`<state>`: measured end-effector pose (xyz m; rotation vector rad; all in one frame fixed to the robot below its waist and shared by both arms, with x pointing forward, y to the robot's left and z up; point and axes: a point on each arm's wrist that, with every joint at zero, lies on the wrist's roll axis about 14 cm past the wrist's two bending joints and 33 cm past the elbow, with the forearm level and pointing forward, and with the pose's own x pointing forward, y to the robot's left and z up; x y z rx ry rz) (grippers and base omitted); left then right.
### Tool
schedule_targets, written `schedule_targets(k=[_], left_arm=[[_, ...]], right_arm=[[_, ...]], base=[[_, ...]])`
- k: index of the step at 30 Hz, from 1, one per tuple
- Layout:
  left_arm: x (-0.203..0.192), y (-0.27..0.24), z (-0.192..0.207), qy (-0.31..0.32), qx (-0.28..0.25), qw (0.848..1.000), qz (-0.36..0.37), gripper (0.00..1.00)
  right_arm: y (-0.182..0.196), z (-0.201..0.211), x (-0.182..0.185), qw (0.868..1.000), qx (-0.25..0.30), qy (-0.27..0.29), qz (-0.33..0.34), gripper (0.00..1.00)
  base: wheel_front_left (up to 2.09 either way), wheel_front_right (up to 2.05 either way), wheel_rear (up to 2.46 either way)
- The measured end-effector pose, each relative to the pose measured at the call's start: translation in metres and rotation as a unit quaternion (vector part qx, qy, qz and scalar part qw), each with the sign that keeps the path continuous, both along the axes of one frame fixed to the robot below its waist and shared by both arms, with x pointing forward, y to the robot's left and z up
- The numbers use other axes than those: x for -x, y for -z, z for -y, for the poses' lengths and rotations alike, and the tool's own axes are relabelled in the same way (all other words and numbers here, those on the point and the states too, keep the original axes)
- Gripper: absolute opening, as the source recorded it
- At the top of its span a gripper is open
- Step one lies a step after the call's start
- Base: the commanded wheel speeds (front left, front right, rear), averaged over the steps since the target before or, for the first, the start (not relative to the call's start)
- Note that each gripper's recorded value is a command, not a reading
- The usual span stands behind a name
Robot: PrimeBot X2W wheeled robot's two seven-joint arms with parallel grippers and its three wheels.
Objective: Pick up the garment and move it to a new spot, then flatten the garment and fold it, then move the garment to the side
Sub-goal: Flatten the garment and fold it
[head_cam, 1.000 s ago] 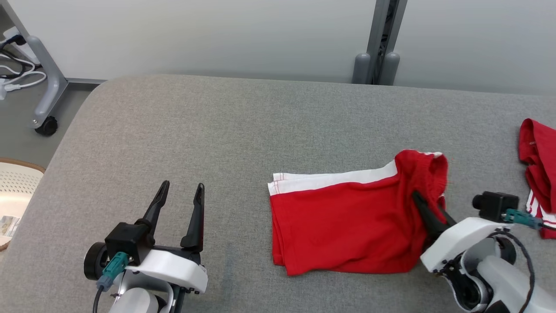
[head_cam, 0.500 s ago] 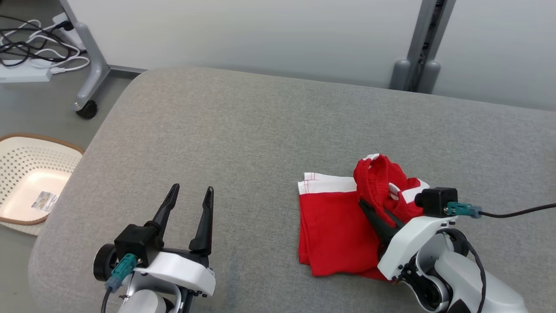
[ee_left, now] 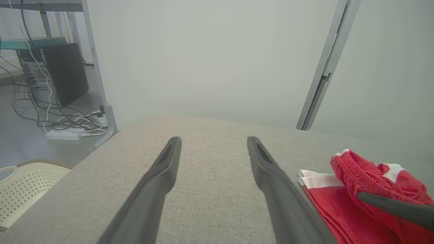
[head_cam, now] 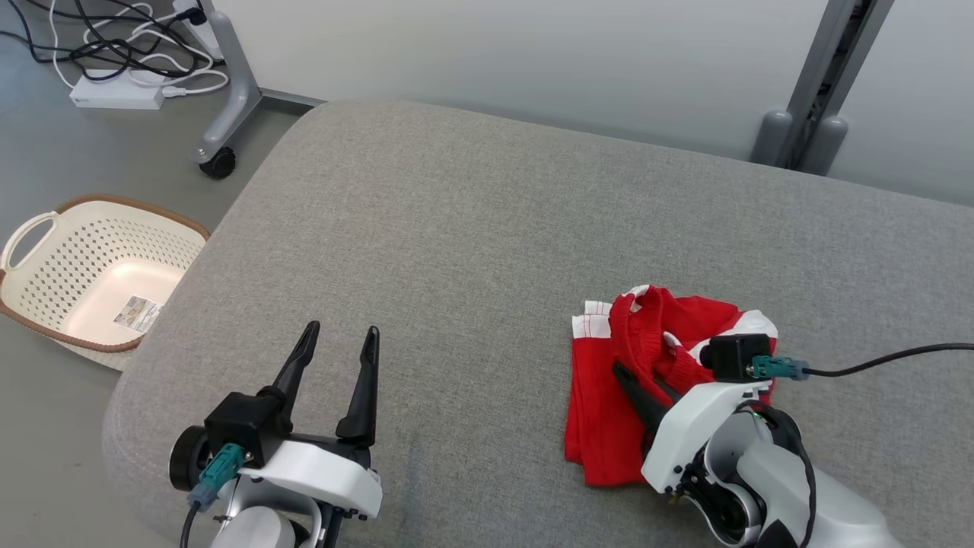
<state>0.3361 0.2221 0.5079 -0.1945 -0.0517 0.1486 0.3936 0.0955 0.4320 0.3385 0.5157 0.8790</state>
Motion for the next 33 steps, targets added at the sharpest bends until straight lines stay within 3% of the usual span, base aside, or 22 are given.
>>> schedule_targets(k=[2, 3, 4, 16, 23, 33], left_arm=[[0.0, 0.001, -0.001, -0.001, 0.0, 1.0, -0.001, 1.0], [0.0, 0.002, -0.001, -0.001, 0.0, 1.0, -0.003, 1.0], [-0.001, 0.002, -0.002, -0.001, 0.0, 1.0, -0.003, 1.0], [-0.012, 0.001, 0.013, 0.022, 0.003, 1.0, 0.0, 1.0], [-0.018, -0.003, 0.022, 0.038, 0.003, 0.999, 0.008, 1.0], [-0.022, -0.004, 0.034, 0.057, 0.005, 0.998, 0.01, 1.0]], right_arm=[[0.002, -0.001, -0.001, 1.0, 0.002, 0.001, -0.004, 0.33], [0.004, -0.001, 0.0, 1.0, 0.003, 0.0, -0.006, 0.55], [0.005, -0.002, 0.001, 1.0, 0.002, -0.001, -0.009, 1.0], [-0.034, -0.001, -0.001, 0.997, -0.069, 0.018, 0.011, 1.0], [-0.06, 0.045, -0.028, 0.991, -0.088, 0.073, 0.062, 1.0], [-0.041, 0.116, -0.038, 0.983, -0.063, 0.158, 0.062, 1.0]], base=[[0.0, 0.0, 0.0], [0.0, 0.0, 0.0], [0.0, 0.0, 0.0], [0.0, 0.0, 0.0], [0.0, 0.0, 0.0], [0.0, 0.0, 0.0]])
